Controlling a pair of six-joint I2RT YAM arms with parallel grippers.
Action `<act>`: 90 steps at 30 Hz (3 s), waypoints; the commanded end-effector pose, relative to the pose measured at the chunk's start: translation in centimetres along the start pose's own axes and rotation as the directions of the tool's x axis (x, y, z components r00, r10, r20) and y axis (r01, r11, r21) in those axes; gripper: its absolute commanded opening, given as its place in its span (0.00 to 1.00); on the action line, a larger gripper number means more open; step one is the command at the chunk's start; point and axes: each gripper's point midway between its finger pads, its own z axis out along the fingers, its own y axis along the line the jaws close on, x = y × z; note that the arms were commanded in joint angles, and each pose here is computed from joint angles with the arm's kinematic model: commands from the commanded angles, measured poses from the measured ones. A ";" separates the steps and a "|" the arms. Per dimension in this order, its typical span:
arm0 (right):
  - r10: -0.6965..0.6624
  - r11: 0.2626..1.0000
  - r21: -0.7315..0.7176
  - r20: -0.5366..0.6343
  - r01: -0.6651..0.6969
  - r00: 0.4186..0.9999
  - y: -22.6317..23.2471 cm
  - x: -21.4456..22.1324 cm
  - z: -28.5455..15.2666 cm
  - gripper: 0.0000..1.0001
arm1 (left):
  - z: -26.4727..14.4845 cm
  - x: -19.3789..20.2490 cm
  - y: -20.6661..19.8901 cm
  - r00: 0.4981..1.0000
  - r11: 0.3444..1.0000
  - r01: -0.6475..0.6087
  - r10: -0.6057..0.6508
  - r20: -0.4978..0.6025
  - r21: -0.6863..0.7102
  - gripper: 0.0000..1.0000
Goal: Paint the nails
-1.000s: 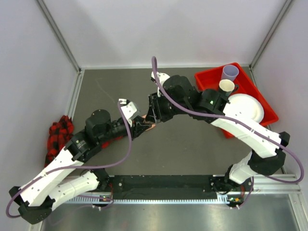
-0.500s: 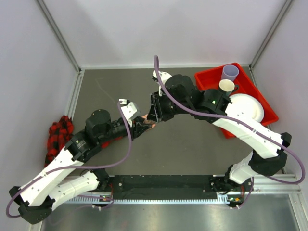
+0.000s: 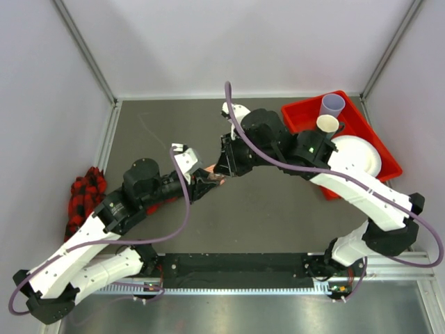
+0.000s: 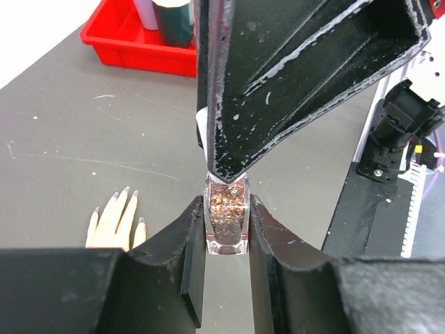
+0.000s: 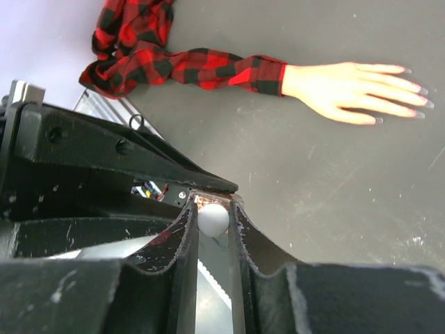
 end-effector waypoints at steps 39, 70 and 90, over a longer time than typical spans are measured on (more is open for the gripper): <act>-0.259 0.932 -0.197 0.227 0.305 0.939 1.8 -0.6 -6.1 0.00 | -1.4 -2.9 -4.2 0.996 0.977 -0.021 0.002 0.091 0.213 0.00; -0.160 0.978 -0.075 0.317 0.193 0.935 -0.9 -2.4 -7.8 0.00 | -1.1 -3.2 0.1 0.990 0.999 -0.008 0.013 0.141 -0.031 0.00; -0.036 0.989 0.148 0.358 -0.019 0.933 -14.7 1.0 7.2 0.00 | 0.0 -8.0 12.9 0.850 0.770 0.172 0.200 0.487 -0.615 0.00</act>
